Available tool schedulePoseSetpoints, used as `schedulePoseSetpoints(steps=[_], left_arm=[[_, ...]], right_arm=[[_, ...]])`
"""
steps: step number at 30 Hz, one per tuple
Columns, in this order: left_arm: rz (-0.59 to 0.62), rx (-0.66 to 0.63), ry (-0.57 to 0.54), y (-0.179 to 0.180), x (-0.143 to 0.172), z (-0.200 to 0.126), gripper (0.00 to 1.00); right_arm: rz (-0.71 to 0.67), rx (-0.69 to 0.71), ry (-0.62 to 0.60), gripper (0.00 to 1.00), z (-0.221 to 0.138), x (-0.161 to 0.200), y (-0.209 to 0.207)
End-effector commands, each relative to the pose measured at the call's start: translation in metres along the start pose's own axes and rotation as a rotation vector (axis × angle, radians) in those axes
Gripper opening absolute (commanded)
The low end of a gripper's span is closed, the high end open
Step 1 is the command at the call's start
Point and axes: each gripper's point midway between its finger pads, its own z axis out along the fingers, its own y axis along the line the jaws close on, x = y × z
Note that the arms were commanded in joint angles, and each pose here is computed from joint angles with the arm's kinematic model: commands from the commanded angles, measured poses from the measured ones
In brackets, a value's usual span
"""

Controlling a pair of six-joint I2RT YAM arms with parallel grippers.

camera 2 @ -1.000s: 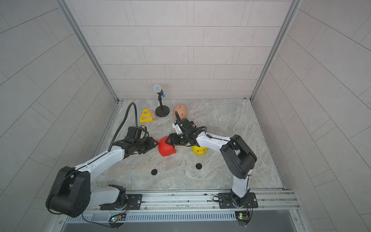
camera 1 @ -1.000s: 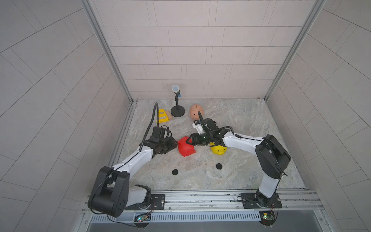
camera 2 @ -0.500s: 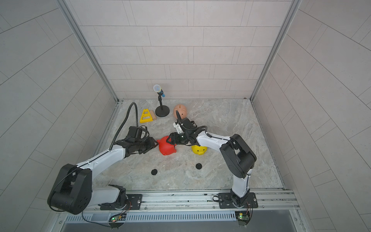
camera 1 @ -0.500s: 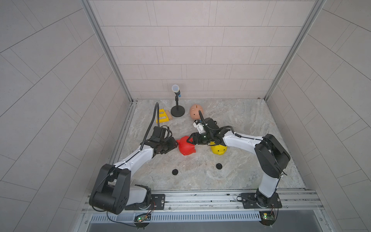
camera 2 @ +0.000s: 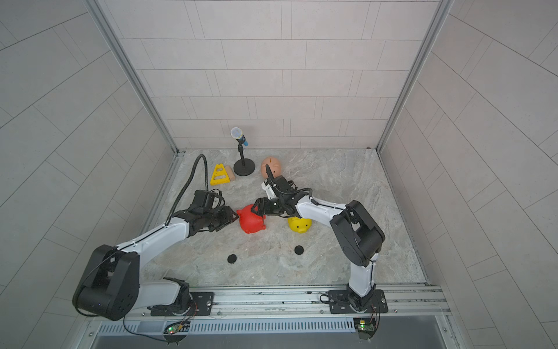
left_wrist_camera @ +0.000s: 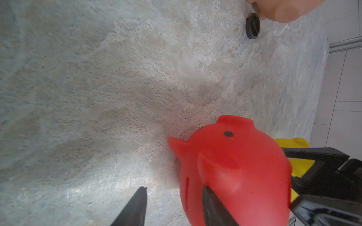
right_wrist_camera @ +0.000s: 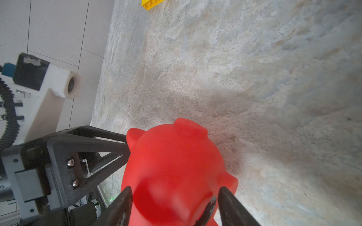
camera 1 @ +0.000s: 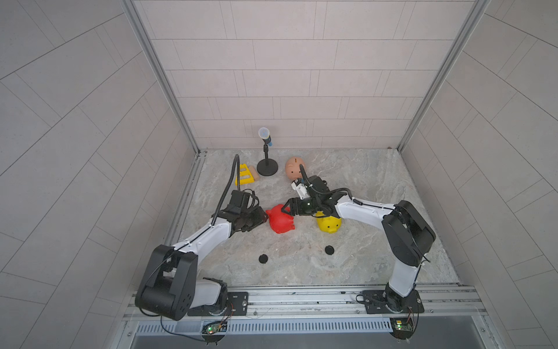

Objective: Close piggy banks
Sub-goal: Adjust the piggy bank at the center of the board.

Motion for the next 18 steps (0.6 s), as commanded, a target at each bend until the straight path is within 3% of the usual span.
schedulePoseSetpoints(steps=[1, 18], left_arm=[[0.025, 0.020, -0.013, -0.008, -0.006, -0.002, 0.51], [0.022, 0.009, -0.007, -0.006, -0.006, 0.002, 0.51]], right_arm=[[0.005, 0.042, 0.010, 0.71, 0.005, 0.002, -0.011], [0.060, -0.102, -0.004, 0.65, -0.008, 0.000, 0.023]])
